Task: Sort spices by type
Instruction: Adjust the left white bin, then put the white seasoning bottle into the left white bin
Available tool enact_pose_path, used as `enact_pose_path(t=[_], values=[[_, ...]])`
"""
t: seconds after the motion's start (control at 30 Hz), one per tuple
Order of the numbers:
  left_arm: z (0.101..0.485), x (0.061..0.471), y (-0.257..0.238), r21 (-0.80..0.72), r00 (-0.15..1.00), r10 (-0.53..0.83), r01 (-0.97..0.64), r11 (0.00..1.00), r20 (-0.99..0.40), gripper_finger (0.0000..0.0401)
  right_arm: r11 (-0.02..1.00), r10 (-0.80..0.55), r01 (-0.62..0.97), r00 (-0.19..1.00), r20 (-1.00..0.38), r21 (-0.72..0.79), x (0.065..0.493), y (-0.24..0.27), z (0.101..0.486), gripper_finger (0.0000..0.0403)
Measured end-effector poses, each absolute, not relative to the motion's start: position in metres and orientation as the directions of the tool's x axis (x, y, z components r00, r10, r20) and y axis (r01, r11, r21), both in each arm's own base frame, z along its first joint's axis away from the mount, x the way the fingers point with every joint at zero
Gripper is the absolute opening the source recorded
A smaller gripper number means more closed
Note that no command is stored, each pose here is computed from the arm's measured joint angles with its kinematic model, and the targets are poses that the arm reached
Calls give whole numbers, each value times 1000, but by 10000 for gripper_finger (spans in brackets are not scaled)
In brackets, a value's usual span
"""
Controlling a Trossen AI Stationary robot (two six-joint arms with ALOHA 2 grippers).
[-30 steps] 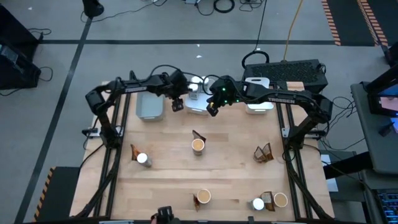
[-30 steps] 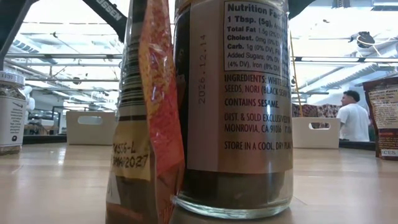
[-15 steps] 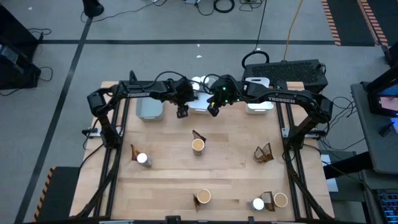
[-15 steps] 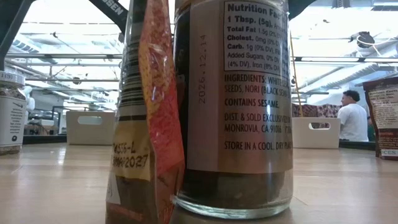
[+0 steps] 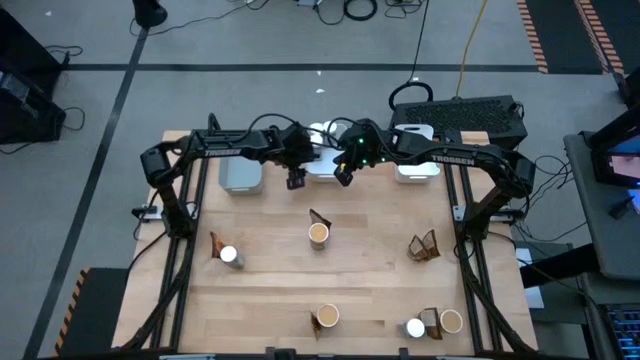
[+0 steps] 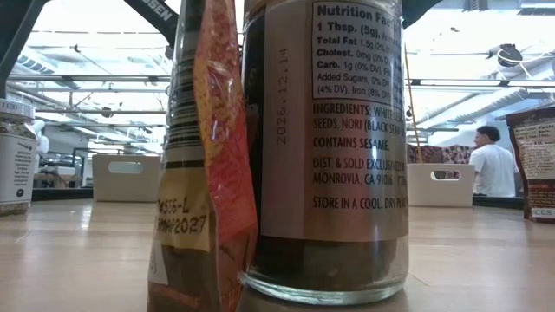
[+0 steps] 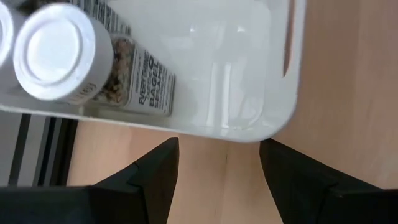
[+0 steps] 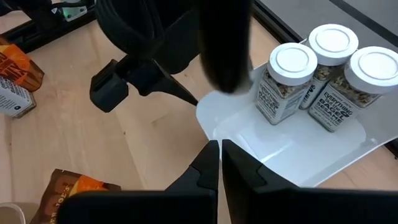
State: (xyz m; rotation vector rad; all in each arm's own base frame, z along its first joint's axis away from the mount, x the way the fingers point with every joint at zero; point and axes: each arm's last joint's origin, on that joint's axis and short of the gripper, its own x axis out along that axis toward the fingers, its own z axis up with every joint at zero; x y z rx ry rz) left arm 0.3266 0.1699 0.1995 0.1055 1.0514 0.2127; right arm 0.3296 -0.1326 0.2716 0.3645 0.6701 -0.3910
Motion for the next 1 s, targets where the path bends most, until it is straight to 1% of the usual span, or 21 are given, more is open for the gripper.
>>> enact_pose_path(t=[0.27, 0.47, 0.6, 0.73, 0.83, 1.0], values=[[203, 324, 169, 190, 472, 223, -119, 975, -853, 226, 861, -226, 463, 719, -657, 210, 327, -138, 272, 0], [232, 315, 165, 220, 535, 257, -134, 966, -805, 226, 864, -190, 440, 734, -653, 243, 326, -139, 273, 0], [254, 308, 161, 234, 591, 268, -135, 963, -761, 226, 863, -156, 415, 761, -630, 287, 322, -135, 282, 0], [270, 304, 155, 192, 673, 191, -74, 979, -715, 226, 836, -144, 425, 780, -609, 346, 314, -122, 298, 0], [277, 304, 151, 139, 737, 101, -10, 990, -668, 226, 810, -101, 426, 779, -618, 404, 305, -100, 311, 0], [281, 311, 141, 34, 793, -48, 87, 996, -608, 226, 773, 63, 412, 706, -705, 482, 283, -34, 324, 0]])
